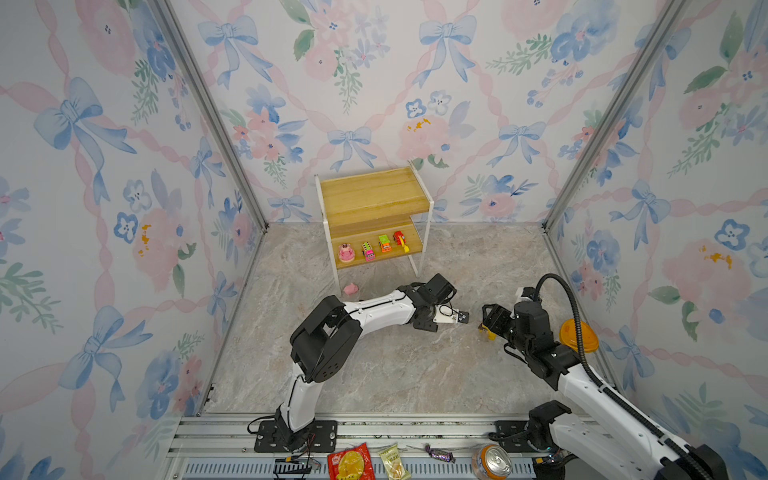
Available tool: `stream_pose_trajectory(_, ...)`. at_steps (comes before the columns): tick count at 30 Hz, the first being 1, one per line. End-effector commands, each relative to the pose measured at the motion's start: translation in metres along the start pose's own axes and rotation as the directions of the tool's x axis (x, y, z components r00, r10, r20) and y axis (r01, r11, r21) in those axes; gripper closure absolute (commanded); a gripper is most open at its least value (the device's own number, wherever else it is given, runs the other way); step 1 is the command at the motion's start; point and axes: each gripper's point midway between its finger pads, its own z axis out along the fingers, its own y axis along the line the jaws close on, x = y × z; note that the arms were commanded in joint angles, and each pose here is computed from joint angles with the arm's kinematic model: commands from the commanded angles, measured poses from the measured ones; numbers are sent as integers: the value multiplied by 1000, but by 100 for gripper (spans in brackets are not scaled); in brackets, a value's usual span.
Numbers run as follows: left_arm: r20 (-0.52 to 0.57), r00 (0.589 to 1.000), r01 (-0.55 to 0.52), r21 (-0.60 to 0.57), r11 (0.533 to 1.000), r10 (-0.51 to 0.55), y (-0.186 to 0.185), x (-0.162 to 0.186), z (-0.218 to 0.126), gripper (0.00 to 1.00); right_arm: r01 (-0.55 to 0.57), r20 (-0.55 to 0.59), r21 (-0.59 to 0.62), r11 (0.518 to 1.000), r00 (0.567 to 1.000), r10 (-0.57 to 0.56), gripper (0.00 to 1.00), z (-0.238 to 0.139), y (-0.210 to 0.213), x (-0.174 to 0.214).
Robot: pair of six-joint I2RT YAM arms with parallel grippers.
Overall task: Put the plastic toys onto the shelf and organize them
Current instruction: 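Lower the left gripper and close it on the blonde doll's head, then lift the blonde doll with the left gripper up to the top shelf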
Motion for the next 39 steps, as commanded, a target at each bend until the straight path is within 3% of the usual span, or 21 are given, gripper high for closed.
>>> stream_pose_trajectory(1, -12, 1000, -16, 61, 998, 17, -14, 3, 10, 36, 14, 4, -8, 1000, 1000, -14, 31, 3, 1, -1)
stream_pose_trajectory(8, -35, 999, -2, 69, 998, 5, -17, 8, 19, 39, 10, 6, -4, 1000, 1000, -10, 31, 5, -1, -3)
stream_pose_trajectory(26, -98, 992, 84, 37, 996, -80, -5, 19, 37, 68, 3, 2, 4, 1000, 1000, -3, 31, 8, -5, -6)
stream_pose_trajectory(33, 12, 977, 214, -50, 976, -214, 37, -13, 6, 80, 7, 18, -2, 1000, 1000, -7, 31, 7, 0, -14)
stream_pose_trajectory(39, 152, 922, 367, -58, 928, -355, 67, -42, -29, 81, 8, 36, -8, 1000, 999, -7, 31, 3, 3, -20)
